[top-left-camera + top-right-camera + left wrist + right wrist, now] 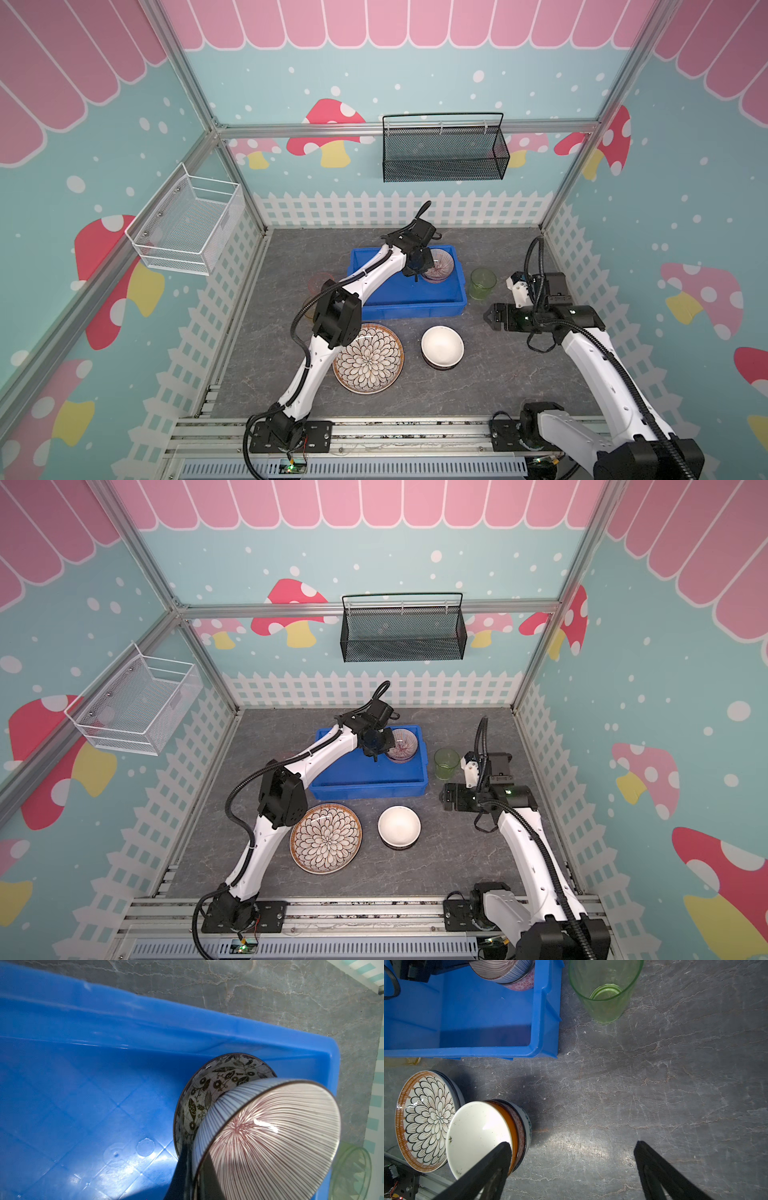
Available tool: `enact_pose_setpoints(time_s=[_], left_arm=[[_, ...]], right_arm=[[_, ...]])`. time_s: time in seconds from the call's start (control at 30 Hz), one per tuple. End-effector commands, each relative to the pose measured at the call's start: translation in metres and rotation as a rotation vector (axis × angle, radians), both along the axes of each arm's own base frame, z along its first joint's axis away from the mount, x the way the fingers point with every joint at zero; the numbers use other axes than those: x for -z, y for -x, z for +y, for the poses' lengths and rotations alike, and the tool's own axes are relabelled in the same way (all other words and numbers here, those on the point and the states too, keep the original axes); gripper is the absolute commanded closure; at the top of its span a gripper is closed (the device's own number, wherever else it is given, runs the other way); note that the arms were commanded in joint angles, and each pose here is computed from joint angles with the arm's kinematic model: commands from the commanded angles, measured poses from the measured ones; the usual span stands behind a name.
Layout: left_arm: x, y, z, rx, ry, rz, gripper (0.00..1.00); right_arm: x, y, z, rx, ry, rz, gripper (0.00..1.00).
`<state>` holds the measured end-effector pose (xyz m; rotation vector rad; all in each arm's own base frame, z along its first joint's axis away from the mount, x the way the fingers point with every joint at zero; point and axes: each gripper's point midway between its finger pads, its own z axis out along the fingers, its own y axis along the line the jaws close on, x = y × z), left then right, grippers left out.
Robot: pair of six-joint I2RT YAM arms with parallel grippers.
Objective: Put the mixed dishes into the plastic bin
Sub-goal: 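Lower the striped bowl onto the leaf-print bowl and open the left gripper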
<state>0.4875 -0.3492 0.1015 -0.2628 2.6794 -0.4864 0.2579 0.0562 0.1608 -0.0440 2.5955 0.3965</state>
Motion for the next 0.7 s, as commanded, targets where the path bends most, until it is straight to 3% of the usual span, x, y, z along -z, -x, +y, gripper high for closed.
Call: enact_pose_setpoints(time_s=[0.0, 0.67], left_arm=[[-0.0108, -0.0108, -0.0063, -0.015, 0.046, -0.031, 0.90], [-0.0148, -0.0077, -0.0083, 0.001, 0.060, -0.026, 0.70]], right_arm=[[0.0052, 0.0021, 0.0006, -0.017, -0.003, 0.012, 0.04], [0.0044, 0.0016, 0.0031, -0.030, -0.015, 0.010, 0.05]])
